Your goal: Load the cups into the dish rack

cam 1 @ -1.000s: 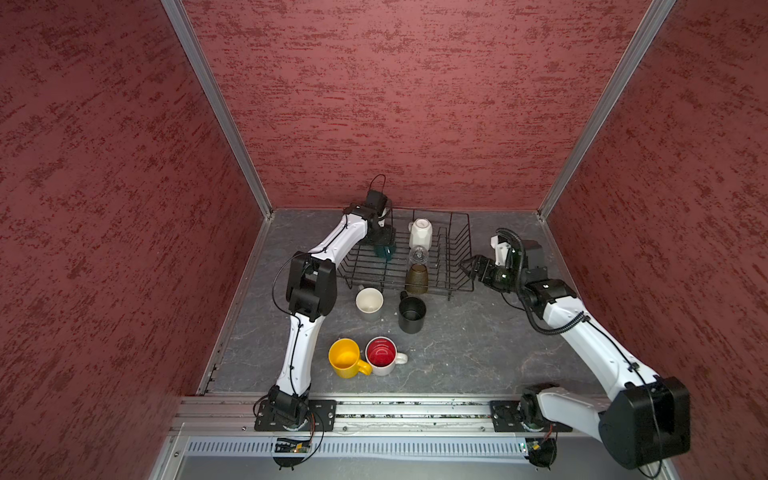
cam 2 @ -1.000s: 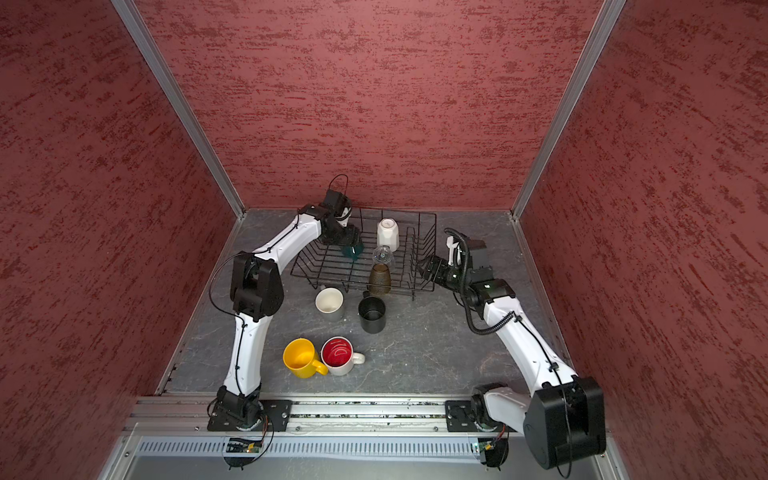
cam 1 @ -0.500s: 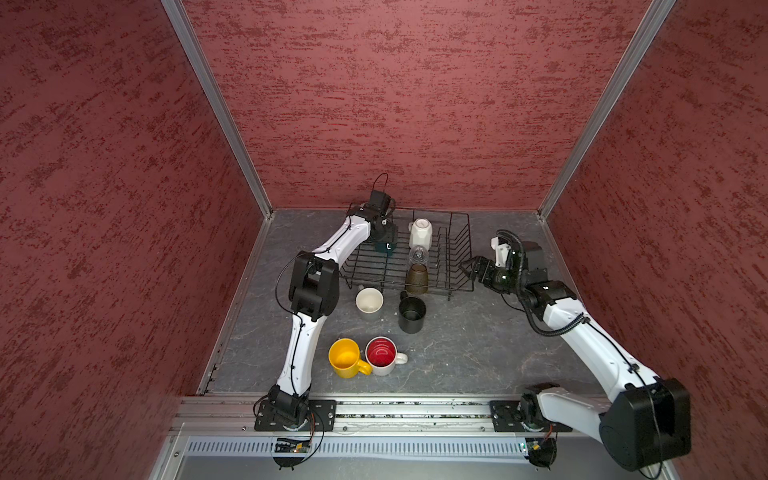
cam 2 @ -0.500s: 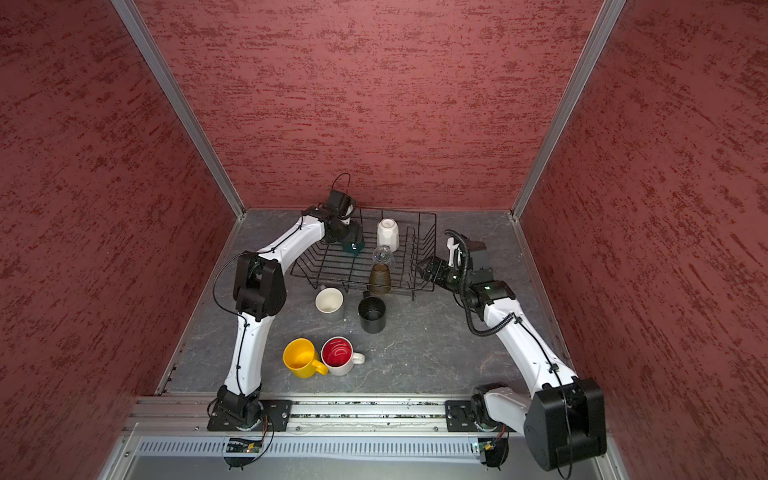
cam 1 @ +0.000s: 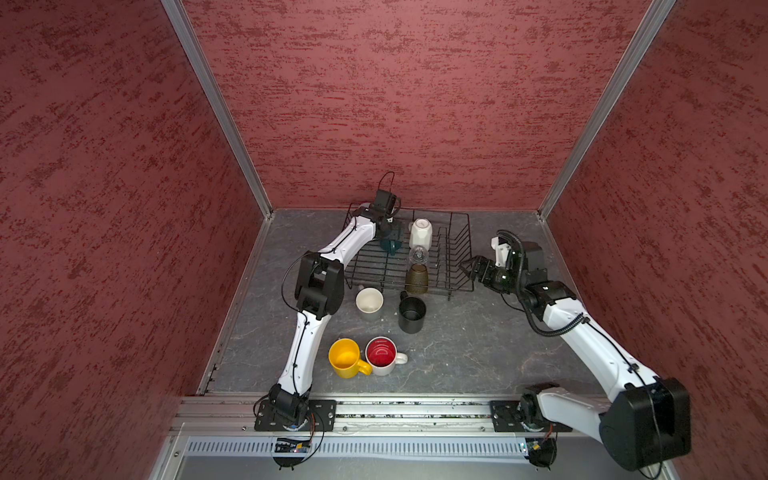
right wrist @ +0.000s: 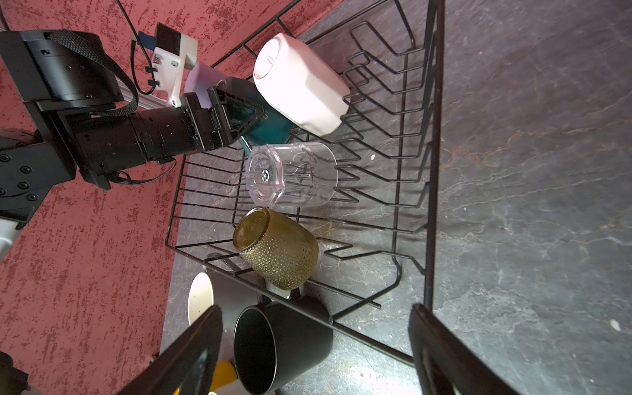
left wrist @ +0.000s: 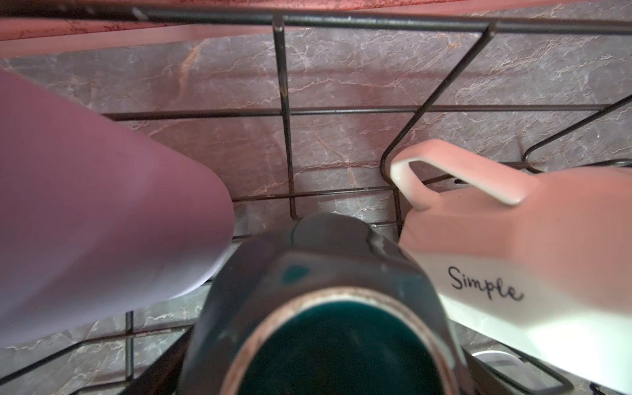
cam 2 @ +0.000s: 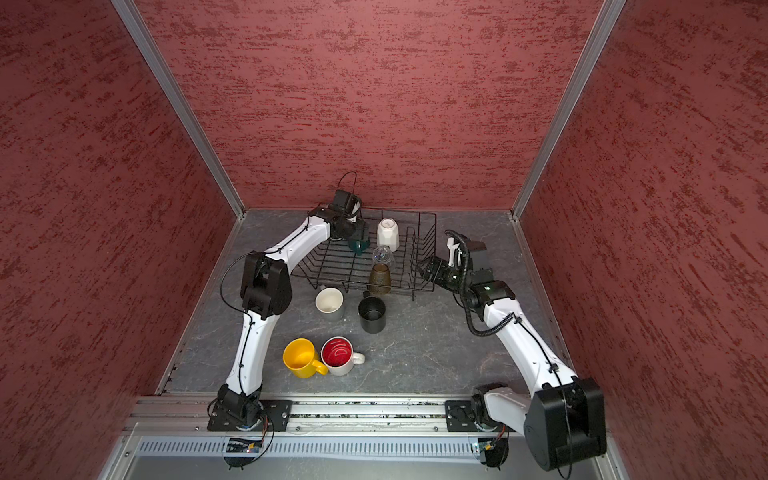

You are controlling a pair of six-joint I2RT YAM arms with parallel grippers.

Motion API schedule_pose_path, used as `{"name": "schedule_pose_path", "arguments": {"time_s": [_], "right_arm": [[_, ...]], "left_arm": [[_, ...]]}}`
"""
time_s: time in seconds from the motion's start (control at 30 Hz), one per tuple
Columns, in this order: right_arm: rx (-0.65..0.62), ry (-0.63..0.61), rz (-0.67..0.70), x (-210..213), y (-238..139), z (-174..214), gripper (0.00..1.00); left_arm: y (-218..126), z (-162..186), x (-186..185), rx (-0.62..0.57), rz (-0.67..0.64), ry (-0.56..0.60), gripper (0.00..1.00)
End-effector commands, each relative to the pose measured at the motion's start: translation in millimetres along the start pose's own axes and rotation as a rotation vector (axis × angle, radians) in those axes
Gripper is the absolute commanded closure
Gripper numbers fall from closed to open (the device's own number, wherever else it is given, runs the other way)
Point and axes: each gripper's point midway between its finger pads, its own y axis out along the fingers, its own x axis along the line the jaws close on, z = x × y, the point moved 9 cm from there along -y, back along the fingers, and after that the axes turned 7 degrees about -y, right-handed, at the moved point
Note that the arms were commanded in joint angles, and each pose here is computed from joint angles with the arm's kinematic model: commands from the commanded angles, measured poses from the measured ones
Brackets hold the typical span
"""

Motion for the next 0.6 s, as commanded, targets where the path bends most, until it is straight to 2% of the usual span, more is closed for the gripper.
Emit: {"name": "schedule_pose_path", "arguments": {"time_s": [0.0, 0.17, 0.27, 0.57], "right_arm": [[-0.028, -0.002, -0.017, 2, -3, -4, 0.14], [-0.027, 0.0, -0.015, 2, -3, -4, 0.14], [-0.028, -0.003, -0.012, 2, -3, -5, 0.14], [-0.044, -0.044, 0.022, 7, -9, -16, 0.14]], "left_arm": [[2, -9, -4, -0.038, 0.021, 0.014, 0.11], [1, -14, -5, -0.058, 0.05, 0.017, 0.07], [-6, -17, -8, -0.074, 0.077, 0.018, 0.0], [-55, -26, -18, -0.181, 0.153, 0.049, 0.0]]}}
